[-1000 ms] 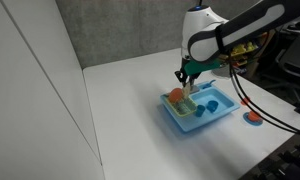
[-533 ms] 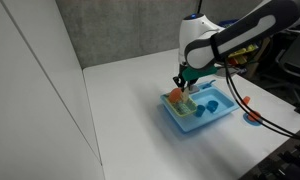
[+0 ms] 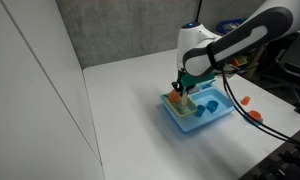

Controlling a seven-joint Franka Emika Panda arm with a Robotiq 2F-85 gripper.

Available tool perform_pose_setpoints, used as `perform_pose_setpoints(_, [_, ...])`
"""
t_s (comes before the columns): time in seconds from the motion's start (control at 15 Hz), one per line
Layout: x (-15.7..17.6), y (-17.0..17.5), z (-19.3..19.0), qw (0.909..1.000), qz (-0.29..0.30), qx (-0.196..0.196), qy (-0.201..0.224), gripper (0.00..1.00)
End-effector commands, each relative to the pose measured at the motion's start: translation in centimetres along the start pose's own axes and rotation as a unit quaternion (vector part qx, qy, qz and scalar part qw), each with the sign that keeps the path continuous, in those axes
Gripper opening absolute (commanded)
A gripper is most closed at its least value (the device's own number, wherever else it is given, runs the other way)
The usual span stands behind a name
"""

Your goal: Shift the small, bottle to the yellow part of the toy sink

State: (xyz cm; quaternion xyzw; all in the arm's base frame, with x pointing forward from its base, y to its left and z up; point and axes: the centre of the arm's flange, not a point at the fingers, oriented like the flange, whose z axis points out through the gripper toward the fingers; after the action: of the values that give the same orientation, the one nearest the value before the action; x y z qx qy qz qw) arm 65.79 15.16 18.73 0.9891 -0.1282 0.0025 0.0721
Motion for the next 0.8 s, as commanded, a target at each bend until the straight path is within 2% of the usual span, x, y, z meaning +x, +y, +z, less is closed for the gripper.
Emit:
perform_pose_setpoints(0.0, [0.3, -0.6, 0.4, 0.9998, -0.002, 0.018, 0.009, 0.1])
perform_pose_setpoints(0.73, [0.2, -1.0, 2.5, 0.9991, 0.012, 0.041, 0.006, 0.09])
